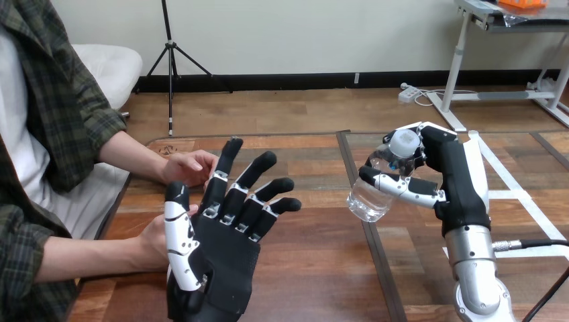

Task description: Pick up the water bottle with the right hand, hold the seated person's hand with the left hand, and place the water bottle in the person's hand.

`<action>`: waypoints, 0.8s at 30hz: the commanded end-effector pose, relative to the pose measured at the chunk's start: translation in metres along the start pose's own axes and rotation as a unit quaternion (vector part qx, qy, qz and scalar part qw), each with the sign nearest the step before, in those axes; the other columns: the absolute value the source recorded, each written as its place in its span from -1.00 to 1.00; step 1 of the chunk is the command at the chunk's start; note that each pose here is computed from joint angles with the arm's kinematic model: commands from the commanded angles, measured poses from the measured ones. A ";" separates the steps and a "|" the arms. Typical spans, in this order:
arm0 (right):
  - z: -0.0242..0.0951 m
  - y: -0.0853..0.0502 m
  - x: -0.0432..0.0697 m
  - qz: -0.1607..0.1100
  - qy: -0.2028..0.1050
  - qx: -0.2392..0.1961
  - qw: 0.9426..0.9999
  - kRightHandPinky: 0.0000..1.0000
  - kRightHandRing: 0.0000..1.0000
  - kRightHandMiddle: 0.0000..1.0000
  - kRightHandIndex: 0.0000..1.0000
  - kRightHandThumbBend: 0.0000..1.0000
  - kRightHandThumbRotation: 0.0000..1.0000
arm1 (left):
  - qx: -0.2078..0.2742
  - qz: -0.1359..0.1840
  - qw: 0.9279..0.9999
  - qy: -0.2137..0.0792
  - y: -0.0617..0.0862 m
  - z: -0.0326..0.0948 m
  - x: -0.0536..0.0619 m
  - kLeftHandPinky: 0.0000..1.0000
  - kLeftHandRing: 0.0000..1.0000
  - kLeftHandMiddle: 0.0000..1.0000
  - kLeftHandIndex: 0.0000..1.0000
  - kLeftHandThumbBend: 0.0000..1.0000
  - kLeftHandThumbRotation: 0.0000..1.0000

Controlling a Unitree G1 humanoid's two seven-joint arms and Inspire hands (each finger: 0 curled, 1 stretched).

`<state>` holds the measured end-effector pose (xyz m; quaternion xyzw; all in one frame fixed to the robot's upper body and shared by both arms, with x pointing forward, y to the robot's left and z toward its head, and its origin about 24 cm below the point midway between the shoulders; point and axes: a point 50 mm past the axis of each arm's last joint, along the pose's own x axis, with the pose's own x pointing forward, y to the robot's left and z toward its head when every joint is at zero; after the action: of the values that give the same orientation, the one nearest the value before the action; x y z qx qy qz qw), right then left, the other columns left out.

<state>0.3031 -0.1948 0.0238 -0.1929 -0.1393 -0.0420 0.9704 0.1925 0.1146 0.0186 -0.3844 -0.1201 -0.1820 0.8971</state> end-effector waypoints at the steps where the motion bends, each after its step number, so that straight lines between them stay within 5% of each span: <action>1: 0.030 -0.004 0.018 -0.013 -0.087 0.015 0.996 -0.28 -0.17 -0.05 -0.01 0.48 -1.00 | -0.027 0.004 0.999 -0.038 -0.012 0.000 0.001 0.18 0.33 0.55 0.90 -0.08 1.00; 9: 0.033 -0.004 0.015 -0.010 -0.097 0.019 0.995 -0.27 -0.16 -0.04 -0.02 0.46 -1.00 | -0.006 -0.003 0.999 -0.039 -0.011 0.003 0.002 0.18 0.32 0.55 0.90 -0.12 1.00; 16: 0.034 -0.003 0.011 -0.007 -0.103 0.022 0.994 -0.25 -0.14 -0.03 -0.01 0.46 -1.00 | 0.058 -0.020 0.997 -0.039 -0.009 0.011 0.003 0.16 0.33 0.56 0.94 -0.25 1.00; 24: 0.035 -0.002 0.008 -0.005 -0.106 0.023 0.994 -0.23 -0.12 -0.02 -0.01 0.47 -1.00 | 0.125 -0.057 0.990 -0.045 -0.003 0.024 0.006 0.23 0.39 0.58 0.97 -0.65 0.98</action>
<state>0.2933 -0.1914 0.0304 -0.1901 -0.1745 -0.0236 0.9658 0.1916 0.1219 0.0248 -0.3019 -0.1512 -0.1948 0.9209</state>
